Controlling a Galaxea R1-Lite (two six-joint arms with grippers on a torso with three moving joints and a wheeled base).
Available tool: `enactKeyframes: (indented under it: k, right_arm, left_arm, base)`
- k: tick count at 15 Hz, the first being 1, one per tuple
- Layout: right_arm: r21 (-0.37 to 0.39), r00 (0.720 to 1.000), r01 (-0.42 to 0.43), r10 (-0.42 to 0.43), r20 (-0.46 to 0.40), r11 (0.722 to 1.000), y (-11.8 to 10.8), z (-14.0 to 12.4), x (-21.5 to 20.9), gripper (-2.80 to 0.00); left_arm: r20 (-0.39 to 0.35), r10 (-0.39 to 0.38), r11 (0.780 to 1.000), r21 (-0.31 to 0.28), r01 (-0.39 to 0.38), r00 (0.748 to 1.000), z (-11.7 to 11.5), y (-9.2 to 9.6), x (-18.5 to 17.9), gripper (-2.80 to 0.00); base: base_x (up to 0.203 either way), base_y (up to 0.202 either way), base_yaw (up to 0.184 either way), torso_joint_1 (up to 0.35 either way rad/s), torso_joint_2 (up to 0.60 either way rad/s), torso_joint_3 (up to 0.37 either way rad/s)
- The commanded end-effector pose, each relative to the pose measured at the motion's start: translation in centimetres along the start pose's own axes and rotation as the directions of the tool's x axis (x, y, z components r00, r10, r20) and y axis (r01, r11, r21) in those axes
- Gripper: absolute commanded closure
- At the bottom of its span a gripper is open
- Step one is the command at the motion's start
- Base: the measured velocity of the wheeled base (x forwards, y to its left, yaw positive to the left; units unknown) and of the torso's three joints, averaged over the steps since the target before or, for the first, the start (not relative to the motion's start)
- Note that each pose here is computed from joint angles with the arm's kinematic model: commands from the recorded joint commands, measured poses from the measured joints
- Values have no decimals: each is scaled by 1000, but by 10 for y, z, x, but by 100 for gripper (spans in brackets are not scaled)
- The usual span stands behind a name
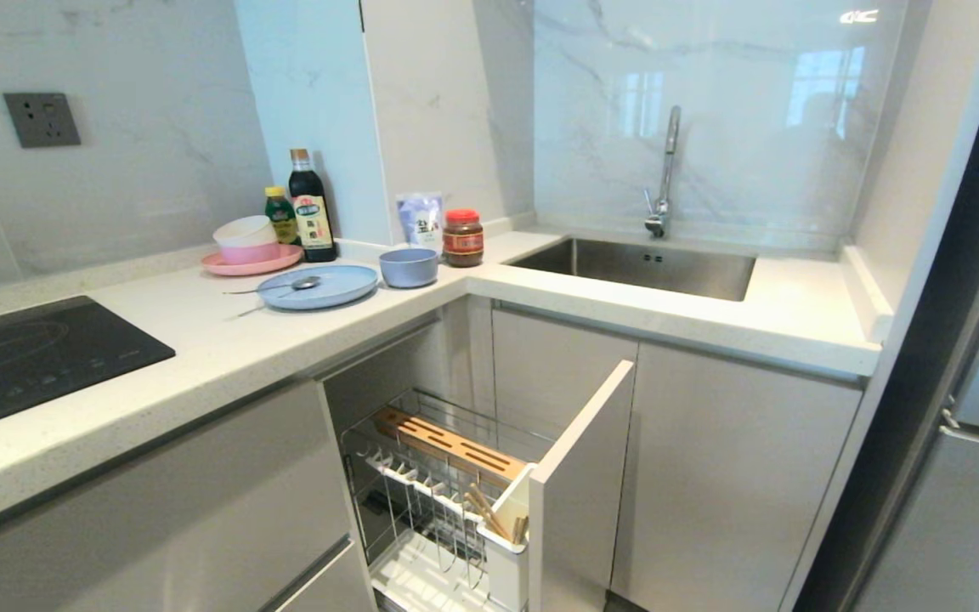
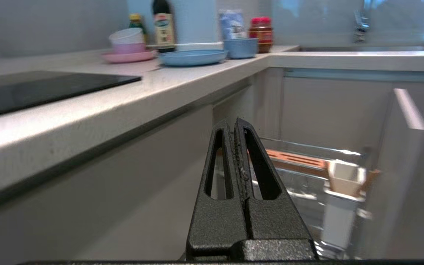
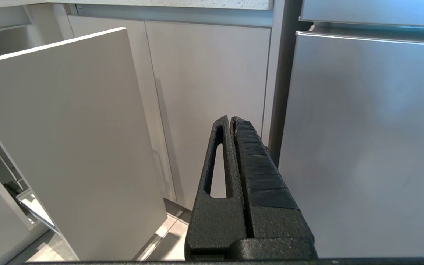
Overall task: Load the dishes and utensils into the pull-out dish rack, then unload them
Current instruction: Pick up the spoon and place it in the cupboard
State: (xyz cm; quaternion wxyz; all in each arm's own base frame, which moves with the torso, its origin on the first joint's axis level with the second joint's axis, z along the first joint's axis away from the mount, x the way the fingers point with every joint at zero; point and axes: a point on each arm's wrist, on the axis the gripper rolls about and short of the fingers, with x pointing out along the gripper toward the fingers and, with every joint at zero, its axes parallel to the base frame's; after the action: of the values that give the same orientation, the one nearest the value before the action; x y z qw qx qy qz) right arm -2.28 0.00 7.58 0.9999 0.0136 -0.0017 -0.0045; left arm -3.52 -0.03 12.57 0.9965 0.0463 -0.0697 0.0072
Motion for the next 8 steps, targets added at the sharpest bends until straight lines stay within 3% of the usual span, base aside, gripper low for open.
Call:
enactKeyframes:
  k: [1, 2, 4, 6, 8]
  right_arm:
    - [0, 1000, 0, 0, 3, 1000, 0, 0, 0, 0]
    - [0, 1000, 0, 0, 3, 1000, 0, 0, 0, 0]
    - [0, 1000, 0, 0, 1, 1000, 0, 0, 0, 0]
    - [0, 1000, 0, 0, 2, 1000, 0, 0, 0, 0]
    - [0, 1000, 0, 0, 1, 1000, 0, 0, 0, 0]
  left_arm:
    - [3, 31, 999, 7, -31, 1000, -35, -3, 6, 0]
    - [-21, 34, 999, -4, -34, 999, -43, -3, 8, 0]
    - [-62, 21, 994, -108, -27, 998, -47, -4, 7, 0]
    - [-114, 4, 994, -106, -16, 993, -53, -5, 7, 0]
    - [-109, -3, 998, -63, -4, 994, -52, -5, 7, 0]
  base:
    - [0, 0, 0, 0, 0, 0]
    - [0, 0, 0, 0, 0, 0]
    - [0, 0, 0, 0, 0, 0]
    - [0, 0, 0, 0, 0, 0]
    - [0, 0, 0, 0, 0, 0]
